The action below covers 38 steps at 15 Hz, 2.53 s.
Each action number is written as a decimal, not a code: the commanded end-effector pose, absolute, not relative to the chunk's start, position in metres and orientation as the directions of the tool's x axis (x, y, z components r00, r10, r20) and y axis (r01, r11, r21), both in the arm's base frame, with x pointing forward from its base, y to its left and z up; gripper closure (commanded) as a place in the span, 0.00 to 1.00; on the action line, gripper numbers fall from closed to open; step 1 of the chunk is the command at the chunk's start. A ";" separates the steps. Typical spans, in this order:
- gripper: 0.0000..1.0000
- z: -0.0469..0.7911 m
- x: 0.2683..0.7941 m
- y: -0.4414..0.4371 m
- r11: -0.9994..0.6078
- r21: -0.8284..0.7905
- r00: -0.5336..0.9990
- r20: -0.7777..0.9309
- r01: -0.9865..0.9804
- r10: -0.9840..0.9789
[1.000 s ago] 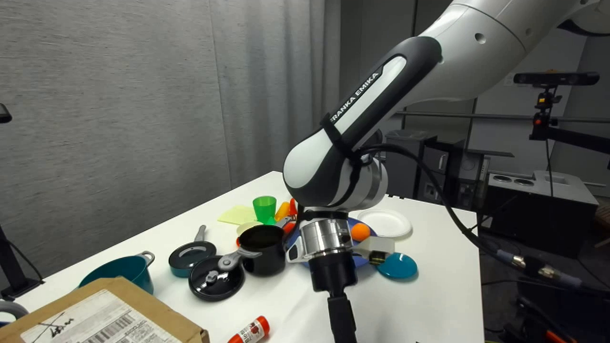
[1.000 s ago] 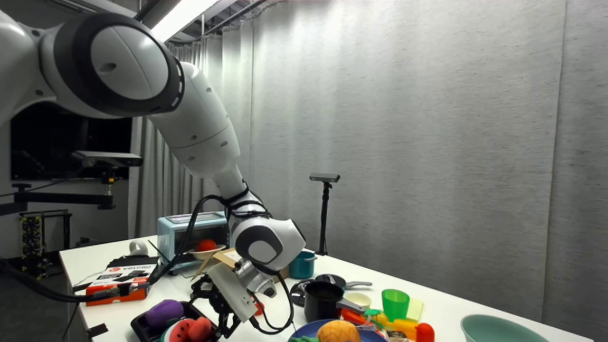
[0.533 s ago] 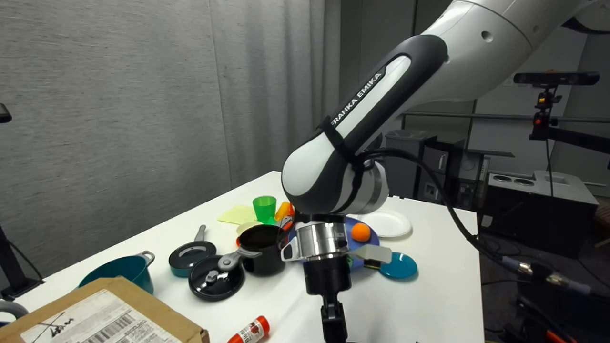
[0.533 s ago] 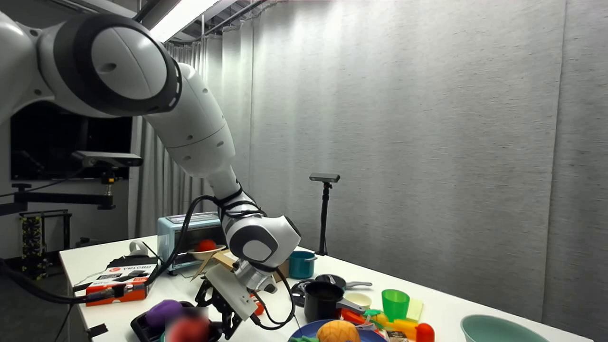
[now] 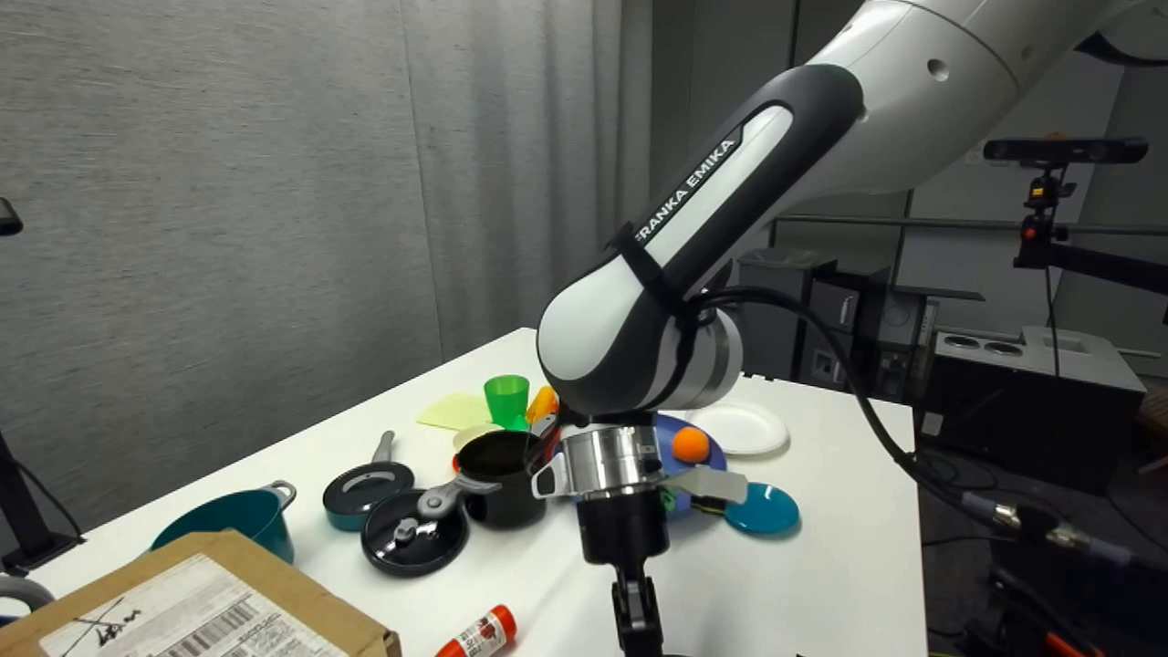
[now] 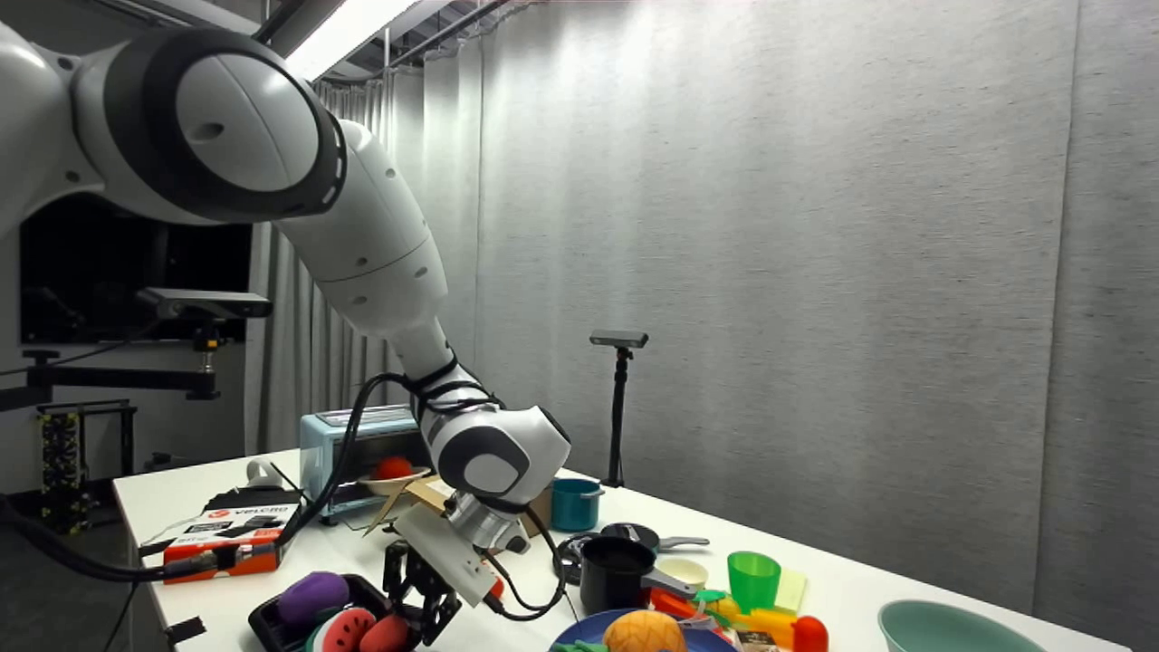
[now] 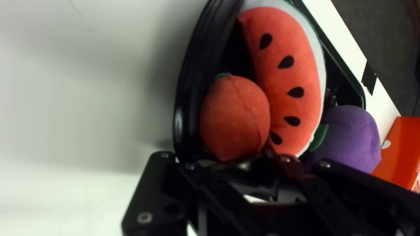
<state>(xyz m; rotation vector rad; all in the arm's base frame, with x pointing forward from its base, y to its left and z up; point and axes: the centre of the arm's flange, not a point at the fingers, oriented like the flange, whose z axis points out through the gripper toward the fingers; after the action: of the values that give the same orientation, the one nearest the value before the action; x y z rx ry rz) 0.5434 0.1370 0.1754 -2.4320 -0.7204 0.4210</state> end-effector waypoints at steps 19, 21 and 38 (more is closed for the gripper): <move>0.14 0.202 0.516 0.161 -0.912 -0.213 0.793 -0.451 0.350 0.410; 0.01 0.199 0.514 0.159 -0.902 -0.224 0.790 -0.435 0.369 0.432; 0.00 0.204 0.499 0.154 -0.882 -0.287 0.737 -0.485 0.373 0.470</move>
<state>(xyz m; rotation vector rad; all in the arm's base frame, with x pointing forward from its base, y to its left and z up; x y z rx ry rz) 0.5058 0.1505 0.1905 -2.7946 -0.6358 0.8428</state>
